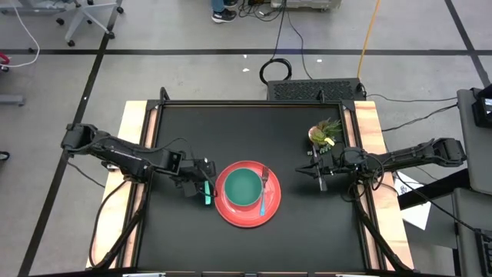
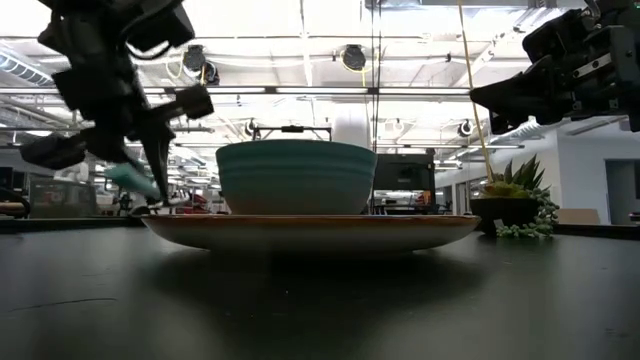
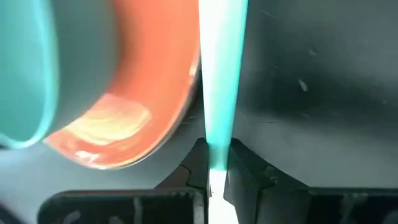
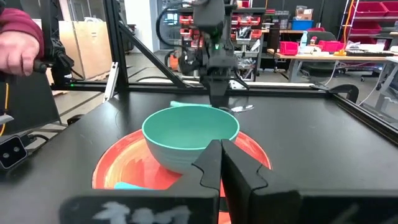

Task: Set table place
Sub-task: Put the blue spoon into the green bowl

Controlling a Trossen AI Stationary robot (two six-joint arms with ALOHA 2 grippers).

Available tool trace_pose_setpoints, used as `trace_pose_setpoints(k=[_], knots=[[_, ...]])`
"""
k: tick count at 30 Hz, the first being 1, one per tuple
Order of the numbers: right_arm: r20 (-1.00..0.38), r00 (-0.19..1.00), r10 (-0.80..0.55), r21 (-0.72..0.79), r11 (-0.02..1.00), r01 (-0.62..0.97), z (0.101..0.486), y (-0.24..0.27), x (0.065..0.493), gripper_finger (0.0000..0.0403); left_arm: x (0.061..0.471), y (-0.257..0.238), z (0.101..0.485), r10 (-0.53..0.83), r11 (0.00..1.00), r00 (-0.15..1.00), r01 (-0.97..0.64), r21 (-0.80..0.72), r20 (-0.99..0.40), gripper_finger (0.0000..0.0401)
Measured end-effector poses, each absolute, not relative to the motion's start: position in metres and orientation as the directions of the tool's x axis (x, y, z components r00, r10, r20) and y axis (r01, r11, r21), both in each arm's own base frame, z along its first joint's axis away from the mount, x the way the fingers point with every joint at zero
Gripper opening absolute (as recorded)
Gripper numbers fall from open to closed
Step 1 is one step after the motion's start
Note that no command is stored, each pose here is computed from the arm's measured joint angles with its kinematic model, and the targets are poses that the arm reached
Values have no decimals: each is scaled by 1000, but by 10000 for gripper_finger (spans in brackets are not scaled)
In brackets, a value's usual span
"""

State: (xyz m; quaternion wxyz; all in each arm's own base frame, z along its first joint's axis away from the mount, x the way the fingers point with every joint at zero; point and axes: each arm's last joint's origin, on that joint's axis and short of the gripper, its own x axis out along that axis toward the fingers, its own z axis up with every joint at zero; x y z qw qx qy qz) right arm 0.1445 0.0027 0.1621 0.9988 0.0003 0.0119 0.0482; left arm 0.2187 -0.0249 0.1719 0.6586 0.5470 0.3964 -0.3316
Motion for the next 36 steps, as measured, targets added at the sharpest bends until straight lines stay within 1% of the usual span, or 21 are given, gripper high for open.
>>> trace_pose_setpoints(k=[9,13,20,26,32,36], knots=[[-20,995,97,-1,995,-97,163,3,145,0,214,-24,185,-9,235,519,832,502,-855,38],[-16,995,97,-2,995,-97,163,3,145,0,214,-24,185,-10,286,525,817,501,-851,39],[-16,995,97,-2,995,-97,163,3,145,0,223,-26,201,-51,410,568,762,501,-822,41],[-16,995,101,-2,995,-101,163,3,145,0,231,-29,220,-116,500,611,717,486,-783,41],[-15,995,102,-2,995,-102,163,3,145,0,238,-30,238,-126,648,657,622,440,-744,41],[-15,995,102,-2,995,-102,163,3,145,0,242,-30,250,-145,755,688,542,370,-711,41]])
